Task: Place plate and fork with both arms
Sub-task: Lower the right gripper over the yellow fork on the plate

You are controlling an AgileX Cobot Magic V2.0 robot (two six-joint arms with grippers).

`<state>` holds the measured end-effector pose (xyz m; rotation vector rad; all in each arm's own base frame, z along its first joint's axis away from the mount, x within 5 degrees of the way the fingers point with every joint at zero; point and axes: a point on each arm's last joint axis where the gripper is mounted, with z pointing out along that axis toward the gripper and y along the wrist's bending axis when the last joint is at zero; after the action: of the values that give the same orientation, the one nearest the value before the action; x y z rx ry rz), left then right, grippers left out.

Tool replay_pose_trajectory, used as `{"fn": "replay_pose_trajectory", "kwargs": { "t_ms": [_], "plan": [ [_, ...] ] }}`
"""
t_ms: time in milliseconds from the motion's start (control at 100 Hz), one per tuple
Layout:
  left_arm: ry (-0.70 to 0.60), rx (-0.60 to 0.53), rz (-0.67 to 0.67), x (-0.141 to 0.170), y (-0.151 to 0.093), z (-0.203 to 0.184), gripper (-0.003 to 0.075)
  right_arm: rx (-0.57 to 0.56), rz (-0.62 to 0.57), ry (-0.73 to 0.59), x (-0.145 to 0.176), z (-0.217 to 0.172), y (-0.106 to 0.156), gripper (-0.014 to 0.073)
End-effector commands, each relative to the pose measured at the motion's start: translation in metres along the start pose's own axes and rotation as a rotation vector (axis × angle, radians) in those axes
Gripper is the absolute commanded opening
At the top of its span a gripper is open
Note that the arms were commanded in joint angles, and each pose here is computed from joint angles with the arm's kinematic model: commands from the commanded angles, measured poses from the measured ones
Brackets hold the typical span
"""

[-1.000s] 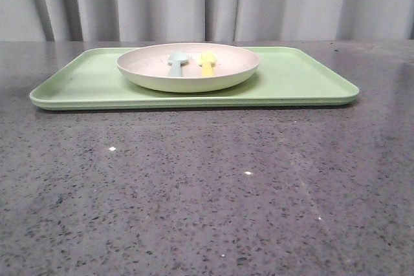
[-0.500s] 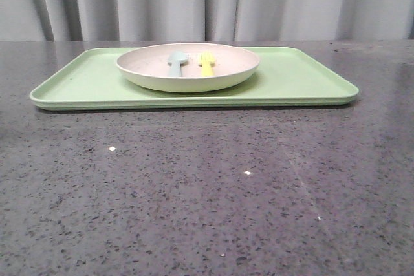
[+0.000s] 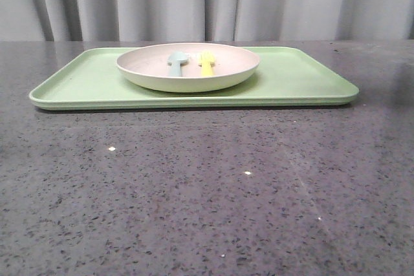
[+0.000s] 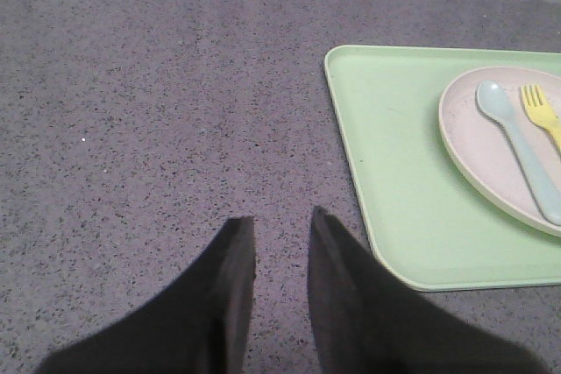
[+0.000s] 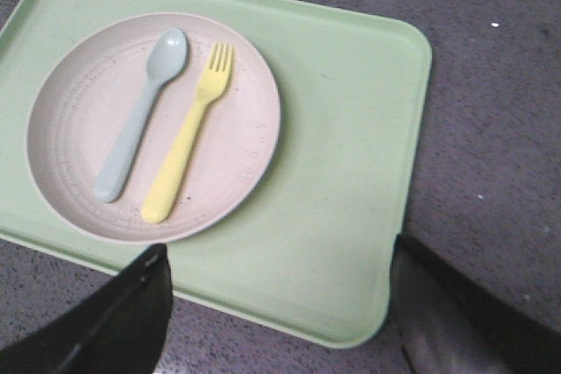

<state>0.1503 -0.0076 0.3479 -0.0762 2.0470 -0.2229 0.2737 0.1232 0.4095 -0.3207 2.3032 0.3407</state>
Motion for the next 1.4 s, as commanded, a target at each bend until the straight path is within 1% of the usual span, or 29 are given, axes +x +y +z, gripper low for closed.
{"fn": "replay_pose_trajectory", "kwargs": {
  "t_ms": [0, 190, 360, 510, 740, 940, 1070, 1270, 1390],
  "plan": [
    [-0.094, 0.000, -0.015, -0.013, -0.001, -0.006, 0.0168, -0.033, 0.010, -0.077, -0.023, -0.004, 0.013, 0.0526],
    [-0.094, 0.001, -0.017, -0.013, -0.001, -0.006, 0.0168, -0.055, 0.029, 0.003, -0.044, 0.033, 0.036, 0.0526],
    [-0.094, 0.001, -0.017, -0.013, -0.001, -0.006, 0.0168, 0.004, 0.068, 0.088, -0.056, 0.070, 0.047, 0.0526],
    [-0.093, 0.001, -0.017, -0.013, -0.001, -0.006, 0.0168, 0.025, 0.113, 0.162, -0.061, 0.096, 0.054, 0.0526],
    [-0.093, 0.001, -0.017, -0.013, -0.001, -0.006, 0.0168, 0.041, 0.117, 0.252, -0.054, 0.134, 0.065, 0.0526],
    [-0.097, 0.000, -0.017, -0.014, -0.001, -0.006, 0.0168, 0.048, 0.140, 0.312, -0.042, 0.163, 0.067, 0.0526],
    [-0.097, 0.000, -0.017, -0.014, -0.001, -0.006, 0.0168, 0.053, 0.140, 0.329, -0.038, 0.172, 0.067, 0.0523],
    [-0.097, 0.000, -0.017, -0.014, -0.001, -0.006, 0.0168, 0.062, 0.140, 0.353, -0.033, 0.183, 0.066, 0.0468],
    [-0.097, 0.000, -0.017, -0.014, -0.001, -0.006, 0.0168, 0.068, 0.139, 0.373, -0.029, 0.191, 0.065, 0.0464]
  ]
}}
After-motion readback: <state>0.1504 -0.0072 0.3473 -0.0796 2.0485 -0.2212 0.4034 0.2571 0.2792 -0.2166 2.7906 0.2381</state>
